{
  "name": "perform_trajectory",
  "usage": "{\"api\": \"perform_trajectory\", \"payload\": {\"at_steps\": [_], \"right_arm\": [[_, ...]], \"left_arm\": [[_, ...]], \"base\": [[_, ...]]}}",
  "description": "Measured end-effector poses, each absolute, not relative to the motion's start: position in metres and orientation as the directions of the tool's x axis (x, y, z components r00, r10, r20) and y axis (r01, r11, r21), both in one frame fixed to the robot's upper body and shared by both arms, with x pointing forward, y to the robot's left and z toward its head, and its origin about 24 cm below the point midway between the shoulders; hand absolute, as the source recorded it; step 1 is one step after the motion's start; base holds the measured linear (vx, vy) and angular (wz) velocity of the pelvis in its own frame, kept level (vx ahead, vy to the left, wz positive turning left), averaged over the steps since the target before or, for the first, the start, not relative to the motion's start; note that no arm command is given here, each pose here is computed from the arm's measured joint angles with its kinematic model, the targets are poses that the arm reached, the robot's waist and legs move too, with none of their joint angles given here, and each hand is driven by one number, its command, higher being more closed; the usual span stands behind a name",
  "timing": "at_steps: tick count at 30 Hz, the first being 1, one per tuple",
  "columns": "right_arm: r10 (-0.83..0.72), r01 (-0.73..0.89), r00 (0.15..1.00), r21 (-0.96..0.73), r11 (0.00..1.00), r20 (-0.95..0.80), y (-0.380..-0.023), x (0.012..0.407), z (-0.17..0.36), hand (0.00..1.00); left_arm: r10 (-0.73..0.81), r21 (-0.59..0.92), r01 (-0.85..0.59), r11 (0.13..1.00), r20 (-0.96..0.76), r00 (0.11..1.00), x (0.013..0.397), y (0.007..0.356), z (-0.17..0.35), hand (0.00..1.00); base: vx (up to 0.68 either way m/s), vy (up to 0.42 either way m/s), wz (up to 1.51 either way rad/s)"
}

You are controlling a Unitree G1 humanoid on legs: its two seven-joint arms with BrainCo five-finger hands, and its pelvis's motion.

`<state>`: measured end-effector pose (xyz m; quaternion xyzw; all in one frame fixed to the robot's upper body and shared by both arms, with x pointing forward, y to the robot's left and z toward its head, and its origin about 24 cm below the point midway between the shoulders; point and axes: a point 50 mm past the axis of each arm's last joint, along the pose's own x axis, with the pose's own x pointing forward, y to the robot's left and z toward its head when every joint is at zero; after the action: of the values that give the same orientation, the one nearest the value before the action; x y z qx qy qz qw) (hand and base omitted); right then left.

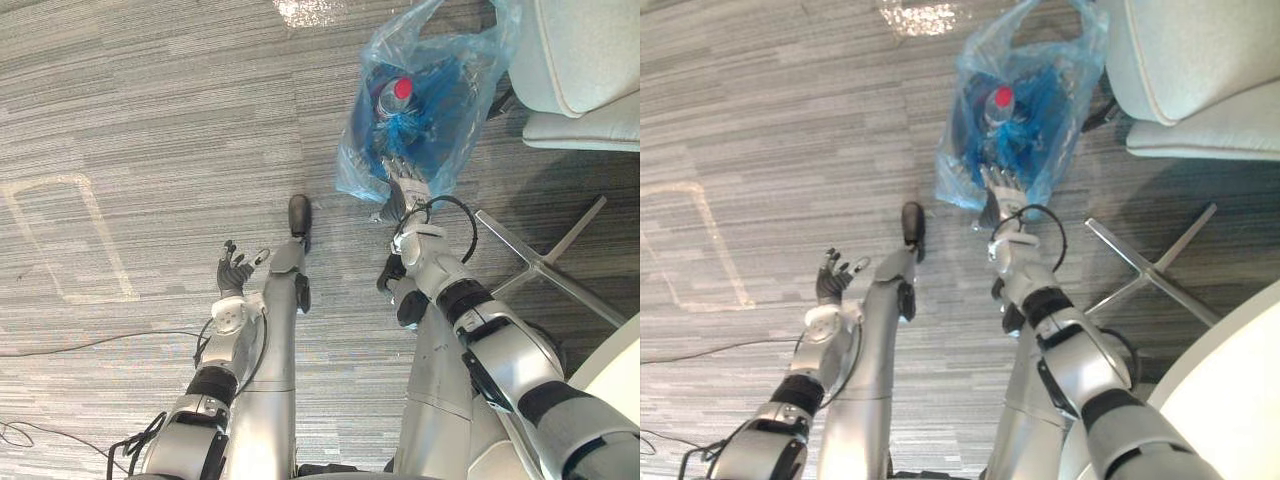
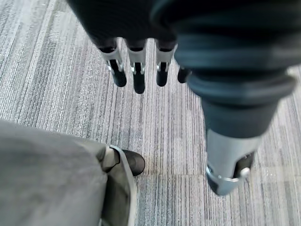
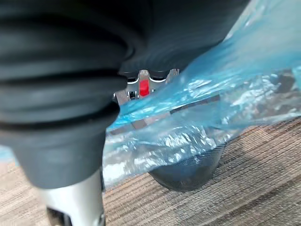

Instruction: Gather rubbish on tea table into small bin, then transfer packed bag to large trash can.

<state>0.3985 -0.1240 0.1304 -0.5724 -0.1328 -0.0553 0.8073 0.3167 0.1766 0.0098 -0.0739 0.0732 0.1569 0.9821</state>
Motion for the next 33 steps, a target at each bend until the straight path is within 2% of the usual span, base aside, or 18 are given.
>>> {"api": "perform_trajectory", "payload": {"at_steps": [15,21,29,33], "right_arm": [[0.066,0.22,0.964,-0.91,0.35,0.259,-0.12,0.398,0.129,1.0],[0.086,0.255,0.946,-0.88,0.401,0.313,-0.115,0.392,0.134,1.0],[0.093,0.171,0.963,-0.844,0.508,0.251,-0.114,0.363,0.092,1.0],[0.116,0.089,0.976,-0.823,0.561,0.184,-0.113,0.336,0.061,1.0]], "left_arm": [[0.299,-0.15,-0.325,0.934,-0.172,0.939,0.317,0.172,0.009,0.0],[0.299,-0.133,-0.327,0.935,-0.195,0.934,0.316,0.173,0.005,0.0],[0.26,-0.045,-0.284,0.958,-0.286,0.922,0.3,0.17,-0.019,0.0],[0.23,-0.003,-0.25,0.968,-0.385,0.894,0.278,0.165,-0.046,0.0]], "base": [[-0.05,0.003,0.02],[-0.06,0.006,-0.08],[-0.05,-0.005,-0.11],[0.04,-0.02,0.02]]}}
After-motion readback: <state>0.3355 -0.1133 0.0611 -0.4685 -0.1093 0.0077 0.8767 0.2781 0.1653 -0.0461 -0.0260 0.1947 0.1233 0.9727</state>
